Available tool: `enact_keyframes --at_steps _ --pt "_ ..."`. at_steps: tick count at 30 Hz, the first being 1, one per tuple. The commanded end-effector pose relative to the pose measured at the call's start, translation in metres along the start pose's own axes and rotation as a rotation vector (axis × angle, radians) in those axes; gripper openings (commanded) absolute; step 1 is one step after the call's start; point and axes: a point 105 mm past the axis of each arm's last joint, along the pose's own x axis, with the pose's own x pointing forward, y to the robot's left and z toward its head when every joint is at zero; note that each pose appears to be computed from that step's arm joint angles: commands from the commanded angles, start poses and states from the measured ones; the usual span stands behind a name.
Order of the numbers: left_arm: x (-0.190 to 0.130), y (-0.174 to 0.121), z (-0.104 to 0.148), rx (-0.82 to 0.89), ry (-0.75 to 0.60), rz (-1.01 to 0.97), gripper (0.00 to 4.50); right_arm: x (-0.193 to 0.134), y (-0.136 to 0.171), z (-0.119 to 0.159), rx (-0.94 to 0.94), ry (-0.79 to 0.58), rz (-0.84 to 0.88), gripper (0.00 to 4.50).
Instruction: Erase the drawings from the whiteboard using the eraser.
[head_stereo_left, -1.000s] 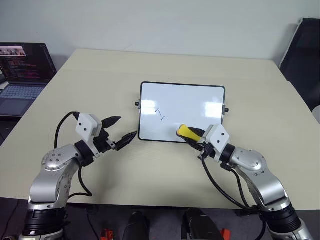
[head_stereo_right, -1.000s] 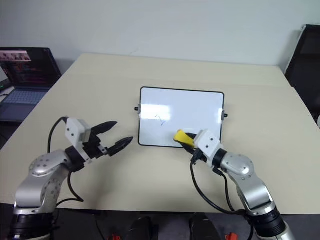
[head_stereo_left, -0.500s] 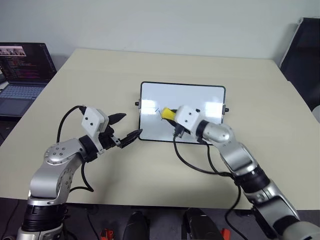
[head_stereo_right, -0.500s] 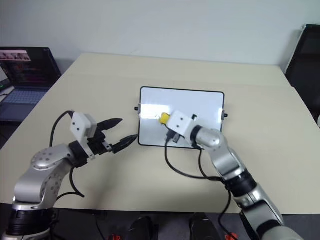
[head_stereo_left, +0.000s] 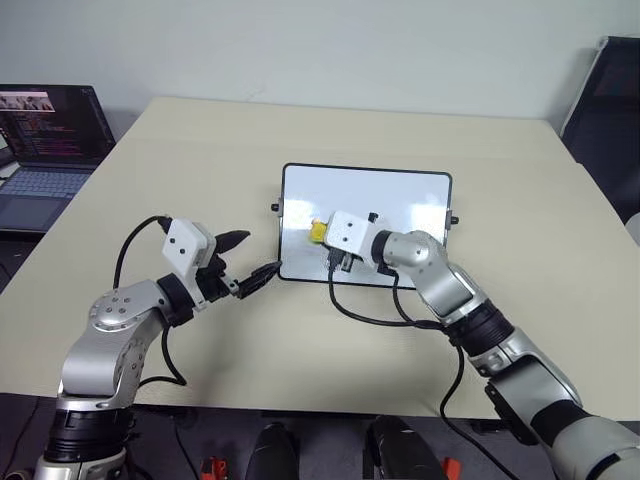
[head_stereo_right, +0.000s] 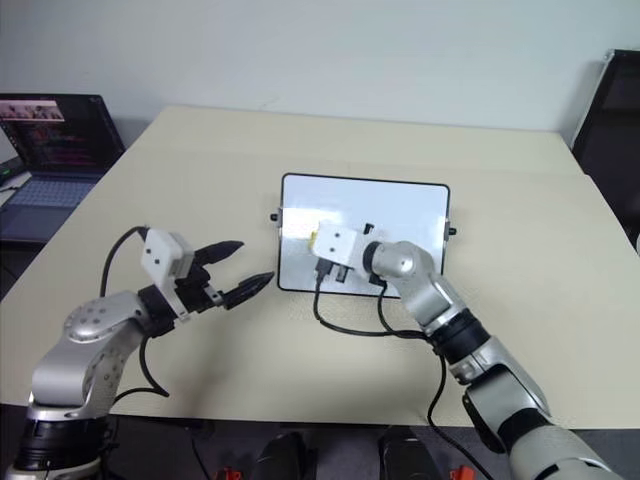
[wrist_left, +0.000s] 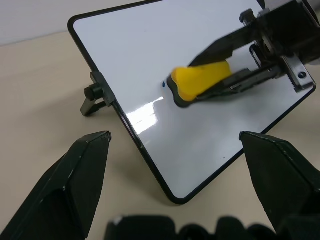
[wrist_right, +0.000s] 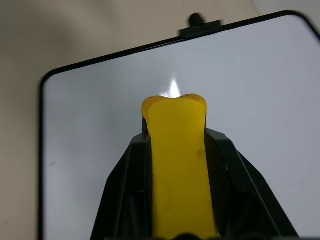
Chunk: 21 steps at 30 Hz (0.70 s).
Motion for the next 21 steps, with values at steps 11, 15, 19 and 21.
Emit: enact_keyframes --at_steps 11,15,19,21 --pt "0.006 -0.006 0.013 0.034 -0.041 -0.028 4.50 0.012 -0.010 0.010 -0.022 -0.012 -0.040 1.09" --pt "0.003 -0.003 0.007 0.030 -0.035 -0.026 4.50 0.011 0.005 0.004 -0.043 0.016 0.037 1.09" --pt "0.000 0.000 -0.001 0.026 -0.030 -0.025 4.50 0.009 -0.029 0.005 -0.085 0.028 -0.158 1.09" --pt "0.000 0.000 -0.004 0.026 -0.030 -0.028 4.50 0.008 -0.037 0.003 -0.088 0.038 -0.191 1.09"
